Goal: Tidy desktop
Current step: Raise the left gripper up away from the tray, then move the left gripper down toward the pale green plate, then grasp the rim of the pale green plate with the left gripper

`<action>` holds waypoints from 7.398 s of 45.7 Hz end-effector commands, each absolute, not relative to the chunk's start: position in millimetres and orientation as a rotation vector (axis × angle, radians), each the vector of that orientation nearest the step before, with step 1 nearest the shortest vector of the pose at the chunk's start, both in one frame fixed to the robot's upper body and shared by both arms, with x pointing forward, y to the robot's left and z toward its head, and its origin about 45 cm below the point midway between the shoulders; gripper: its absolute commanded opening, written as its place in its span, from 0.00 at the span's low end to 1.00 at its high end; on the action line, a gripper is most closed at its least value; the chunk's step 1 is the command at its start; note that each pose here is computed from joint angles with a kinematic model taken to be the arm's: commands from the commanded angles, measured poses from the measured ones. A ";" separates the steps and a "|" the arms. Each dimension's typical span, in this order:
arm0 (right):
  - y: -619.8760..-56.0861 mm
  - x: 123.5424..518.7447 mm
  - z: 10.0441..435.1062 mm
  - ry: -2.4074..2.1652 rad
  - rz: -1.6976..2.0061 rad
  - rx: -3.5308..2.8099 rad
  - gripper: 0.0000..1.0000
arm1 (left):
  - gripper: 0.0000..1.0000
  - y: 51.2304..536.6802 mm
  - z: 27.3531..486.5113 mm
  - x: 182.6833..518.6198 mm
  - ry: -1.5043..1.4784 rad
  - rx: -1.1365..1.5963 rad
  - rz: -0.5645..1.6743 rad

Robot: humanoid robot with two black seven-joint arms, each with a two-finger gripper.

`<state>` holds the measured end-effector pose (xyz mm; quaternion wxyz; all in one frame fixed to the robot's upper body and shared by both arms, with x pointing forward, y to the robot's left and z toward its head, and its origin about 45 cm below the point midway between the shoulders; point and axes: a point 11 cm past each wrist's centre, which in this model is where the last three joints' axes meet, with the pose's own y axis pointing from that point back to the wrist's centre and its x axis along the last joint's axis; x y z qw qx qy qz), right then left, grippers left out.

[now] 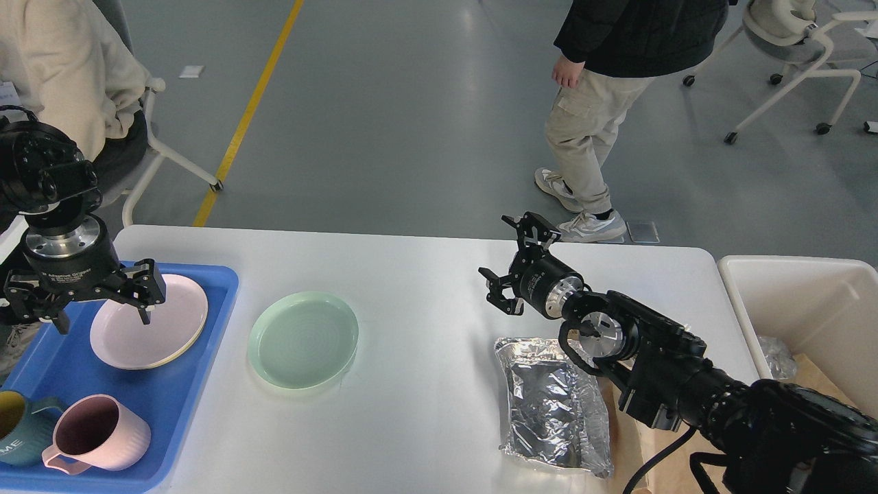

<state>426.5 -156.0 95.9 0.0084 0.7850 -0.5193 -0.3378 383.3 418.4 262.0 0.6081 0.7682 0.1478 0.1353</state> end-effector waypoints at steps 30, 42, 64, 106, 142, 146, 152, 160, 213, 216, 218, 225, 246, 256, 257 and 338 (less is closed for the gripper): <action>-155.7 426.4 96.0 -1.621 -1.057 2.453 1.00 | 0.96 459.6 415.5 402.8 0.179 1.857 0.643; -155.7 426.5 96.1 -1.622 -1.056 2.454 1.00 | 0.96 444.4 413.5 409.9 0.129 2.015 0.545; -155.7 426.5 96.1 -1.622 -1.056 2.454 1.00 | 0.96 421.6 388.1 409.9 0.028 2.204 0.250; -156.1 426.5 95.7 -1.622 -1.056 2.452 1.00 | 0.96 388.4 337.2 382.3 0.053 2.146 -0.021; -156.2 426.6 95.9 -1.624 -1.055 2.453 1.00 | 0.96 313.1 284.7 411.7 -0.006 1.677 0.311; -155.7 426.4 96.0 -1.621 -1.057 2.453 1.00 | 0.96 300.1 275.9 410.9 0.001 1.635 0.295; -155.7 426.5 96.1 -1.622 -1.056 2.454 1.00 | 0.96 282.6 253.1 410.4 0.002 1.609 0.259; -155.7 426.5 96.1 -1.622 -1.056 2.454 1.00 | 0.96 269.8 204.1 410.1 0.008 1.593 0.246; -155.7 426.5 96.1 -1.622 -1.056 2.454 1.00 | 0.94 239.8 141.2 371.0 -0.008 1.716 -0.174; -155.7 426.4 96.0 -1.621 -1.057 2.453 1.00 | 0.94 242.2 138.2 371.7 -0.063 1.755 -0.205; -155.7 426.4 96.0 -1.621 -1.057 2.453 1.00 | 0.94 243.5 137.7 373.1 -0.101 1.781 -0.225; -155.7 426.5 96.1 -1.622 -1.056 2.454 1.00 | 0.94 241.4 129.8 371.5 -0.203 1.838 -0.310; -155.7 426.5 96.1 -1.622 -1.056 2.454 1.00 | 0.94 199.9 100.7 354.1 -0.527 1.846 -0.586; -155.7 426.5 96.1 -1.622 -1.056 2.454 1.00 | 0.94 209.5 101.7 357.0 -0.633 1.900 -0.689; -155.7 426.5 96.1 -1.622 -1.056 2.454 1.00 | 0.94 210.2 101.3 356.9 -0.641 1.905 -0.699; -156.1 426.5 95.7 -1.622 -1.056 2.452 1.00 | 0.23 216.2 68.1 339.6 -0.704 1.838 -0.654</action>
